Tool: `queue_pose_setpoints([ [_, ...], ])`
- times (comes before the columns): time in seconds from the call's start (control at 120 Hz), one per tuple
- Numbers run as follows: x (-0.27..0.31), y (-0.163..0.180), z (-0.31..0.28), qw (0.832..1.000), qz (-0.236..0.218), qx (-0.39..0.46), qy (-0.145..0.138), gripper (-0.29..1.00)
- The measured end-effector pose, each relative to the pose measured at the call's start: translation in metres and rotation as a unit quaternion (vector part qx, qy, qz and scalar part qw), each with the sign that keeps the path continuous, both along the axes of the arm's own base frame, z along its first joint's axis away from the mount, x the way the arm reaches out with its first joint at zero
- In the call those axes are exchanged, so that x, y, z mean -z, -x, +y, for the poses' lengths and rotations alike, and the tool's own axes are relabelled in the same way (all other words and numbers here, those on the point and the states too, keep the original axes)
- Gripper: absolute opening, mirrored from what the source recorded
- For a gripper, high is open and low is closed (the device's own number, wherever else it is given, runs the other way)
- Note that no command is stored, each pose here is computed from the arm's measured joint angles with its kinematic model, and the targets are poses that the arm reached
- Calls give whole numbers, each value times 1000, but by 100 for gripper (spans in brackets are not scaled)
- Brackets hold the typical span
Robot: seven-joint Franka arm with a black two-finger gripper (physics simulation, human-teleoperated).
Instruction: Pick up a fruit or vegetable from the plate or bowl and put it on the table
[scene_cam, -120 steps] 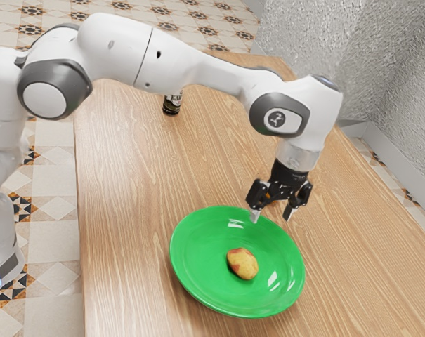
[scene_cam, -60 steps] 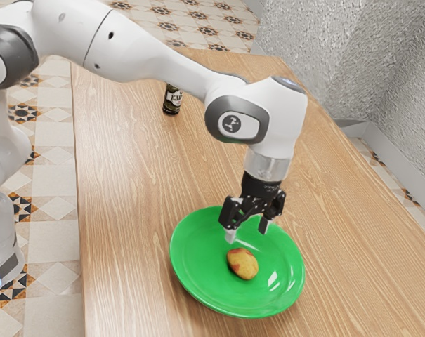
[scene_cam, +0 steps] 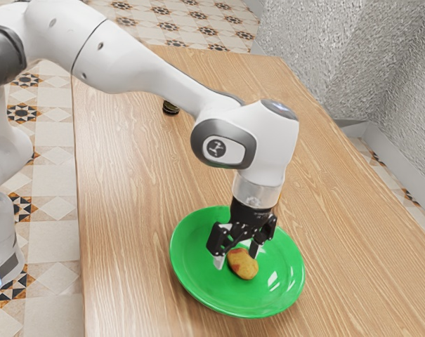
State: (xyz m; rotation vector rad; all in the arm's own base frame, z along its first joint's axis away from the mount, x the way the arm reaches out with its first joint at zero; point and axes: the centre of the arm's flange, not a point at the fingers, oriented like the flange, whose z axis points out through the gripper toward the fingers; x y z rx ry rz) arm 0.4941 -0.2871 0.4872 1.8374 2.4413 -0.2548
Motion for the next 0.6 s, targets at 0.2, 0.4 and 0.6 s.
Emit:
queue_pose_setpoints([
  [0.2, 4, -15, 20, 1000, -7, -17, -8, 70],
  [0.4, 6, -43, 76, 998, -11, -68, -9, 70],
  [0.6, 5, -43, 68, 998, -19, -58, -13, 70],
])
